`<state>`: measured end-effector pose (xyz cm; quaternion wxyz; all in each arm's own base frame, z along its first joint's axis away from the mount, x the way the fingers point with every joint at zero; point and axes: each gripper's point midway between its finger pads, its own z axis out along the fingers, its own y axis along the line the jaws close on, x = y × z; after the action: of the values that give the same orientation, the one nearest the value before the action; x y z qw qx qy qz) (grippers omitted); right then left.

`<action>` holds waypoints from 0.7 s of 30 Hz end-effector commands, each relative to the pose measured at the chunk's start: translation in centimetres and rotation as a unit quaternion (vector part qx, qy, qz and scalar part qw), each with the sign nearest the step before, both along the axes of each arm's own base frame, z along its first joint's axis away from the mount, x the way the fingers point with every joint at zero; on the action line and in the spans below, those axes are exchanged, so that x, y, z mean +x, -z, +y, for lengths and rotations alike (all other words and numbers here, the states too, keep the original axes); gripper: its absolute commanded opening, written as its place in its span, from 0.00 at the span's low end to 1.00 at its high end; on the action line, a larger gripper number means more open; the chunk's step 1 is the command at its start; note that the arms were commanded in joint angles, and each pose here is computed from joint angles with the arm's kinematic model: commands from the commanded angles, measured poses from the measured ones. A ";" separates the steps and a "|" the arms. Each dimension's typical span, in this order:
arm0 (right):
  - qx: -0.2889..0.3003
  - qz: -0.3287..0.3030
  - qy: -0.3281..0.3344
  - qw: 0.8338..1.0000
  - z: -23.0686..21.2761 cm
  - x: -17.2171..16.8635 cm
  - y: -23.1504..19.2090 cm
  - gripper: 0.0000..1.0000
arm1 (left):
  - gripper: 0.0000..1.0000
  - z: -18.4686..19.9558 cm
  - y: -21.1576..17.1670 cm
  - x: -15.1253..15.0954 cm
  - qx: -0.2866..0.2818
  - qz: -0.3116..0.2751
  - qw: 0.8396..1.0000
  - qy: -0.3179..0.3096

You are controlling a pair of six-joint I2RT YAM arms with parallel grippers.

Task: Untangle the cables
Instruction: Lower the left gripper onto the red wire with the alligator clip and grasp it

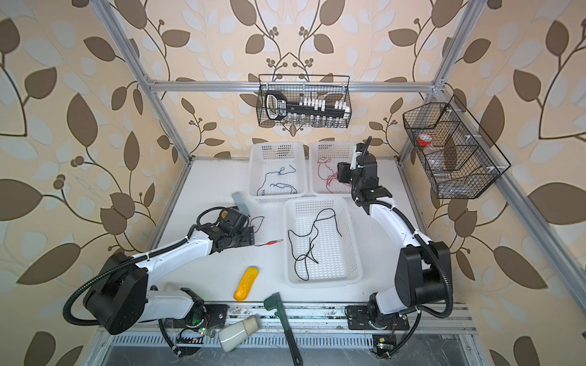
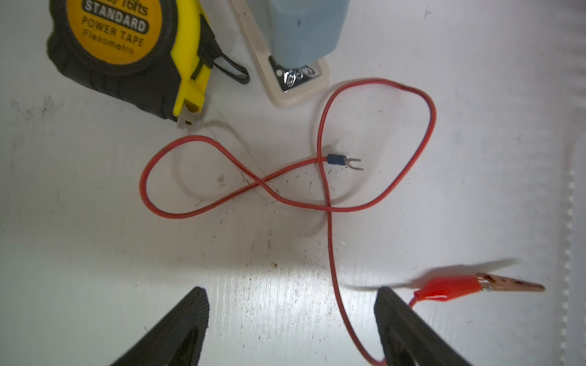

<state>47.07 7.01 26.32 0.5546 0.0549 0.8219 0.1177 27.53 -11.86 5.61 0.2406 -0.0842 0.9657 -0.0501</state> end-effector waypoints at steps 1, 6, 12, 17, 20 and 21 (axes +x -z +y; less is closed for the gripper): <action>0.005 -0.013 -0.017 1.000 1.3 -1.0 -0.8 0.54 | 0.83 -1.2 -1.3 1.6 -0.017 -0.024 1.000 -0.009; 0.005 -0.016 -0.039 0.999 3.2 -2.1 -1.0 0.55 | 0.78 -1.9 -0.1 1.9 -0.023 -0.008 1.000 -0.015; 0.005 -0.010 -0.062 0.998 5.1 -2.7 -0.4 0.55 | 0.58 -2.9 1.5 1.7 -0.037 0.019 0.999 -0.018; 0.012 0.000 -0.097 0.995 7.5 -3.3 0.3 0.55 | 0.30 -3.9 2.1 1.7 -0.055 0.019 0.998 -0.015; 0.024 0.007 -0.128 0.992 8.9 -3.9 0.9 0.56 | 0.05 -3.9 1.3 2.1 -0.053 0.008 0.998 -0.017; 0.029 0.007 -0.142 0.989 9.5 -4.3 1.0 0.56 | 0.00 -3.7 0.8 2.3 -0.049 0.002 0.999 -0.018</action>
<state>43.63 14.96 26.02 0.5380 -0.0245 0.8216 0.1869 28.45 -14.82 2.63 0.2046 -0.1119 0.9691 -0.0806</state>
